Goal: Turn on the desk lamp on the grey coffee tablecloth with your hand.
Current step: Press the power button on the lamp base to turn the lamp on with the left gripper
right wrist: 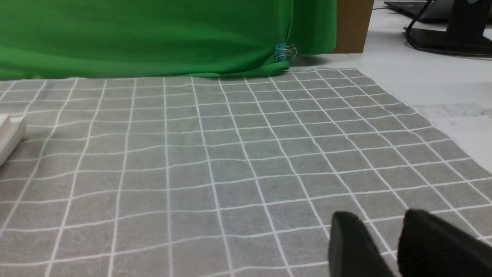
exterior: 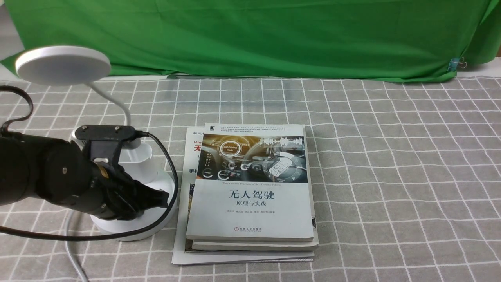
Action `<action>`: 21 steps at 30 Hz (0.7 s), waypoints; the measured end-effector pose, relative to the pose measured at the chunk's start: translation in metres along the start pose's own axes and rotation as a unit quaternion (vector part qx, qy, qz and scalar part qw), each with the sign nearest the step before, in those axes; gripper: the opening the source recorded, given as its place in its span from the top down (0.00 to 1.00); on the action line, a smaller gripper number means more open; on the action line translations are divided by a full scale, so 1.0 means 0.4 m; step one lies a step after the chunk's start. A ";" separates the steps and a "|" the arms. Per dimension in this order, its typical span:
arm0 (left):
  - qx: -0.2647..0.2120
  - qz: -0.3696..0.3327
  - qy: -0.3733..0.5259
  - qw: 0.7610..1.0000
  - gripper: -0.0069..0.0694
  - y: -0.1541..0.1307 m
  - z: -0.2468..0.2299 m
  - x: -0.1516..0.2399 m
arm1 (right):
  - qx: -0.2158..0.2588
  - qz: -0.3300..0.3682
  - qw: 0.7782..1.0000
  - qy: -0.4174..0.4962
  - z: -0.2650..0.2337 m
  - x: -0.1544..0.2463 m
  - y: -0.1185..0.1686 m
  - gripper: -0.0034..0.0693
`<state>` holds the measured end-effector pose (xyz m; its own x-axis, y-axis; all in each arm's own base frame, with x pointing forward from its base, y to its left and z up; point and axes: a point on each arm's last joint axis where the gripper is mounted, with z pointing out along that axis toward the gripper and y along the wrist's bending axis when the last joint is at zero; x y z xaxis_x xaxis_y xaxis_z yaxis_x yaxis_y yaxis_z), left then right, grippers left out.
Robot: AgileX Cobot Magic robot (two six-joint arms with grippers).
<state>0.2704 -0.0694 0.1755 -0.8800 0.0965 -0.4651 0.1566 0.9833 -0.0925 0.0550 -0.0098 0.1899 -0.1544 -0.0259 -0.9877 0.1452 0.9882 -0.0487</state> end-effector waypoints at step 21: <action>-0.001 0.005 0.026 1.000 0.89 -0.003 0.023 0.001 | 0.000 0.000 1.000 0.000 0.000 0.000 0.000 0.62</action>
<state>0.2741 -0.0721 0.1674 -0.9001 0.1141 -0.4204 0.1651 0.9825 -0.0868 0.0550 -0.0098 0.1899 -0.1544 -0.0259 -0.9877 0.1452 0.9882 -0.0487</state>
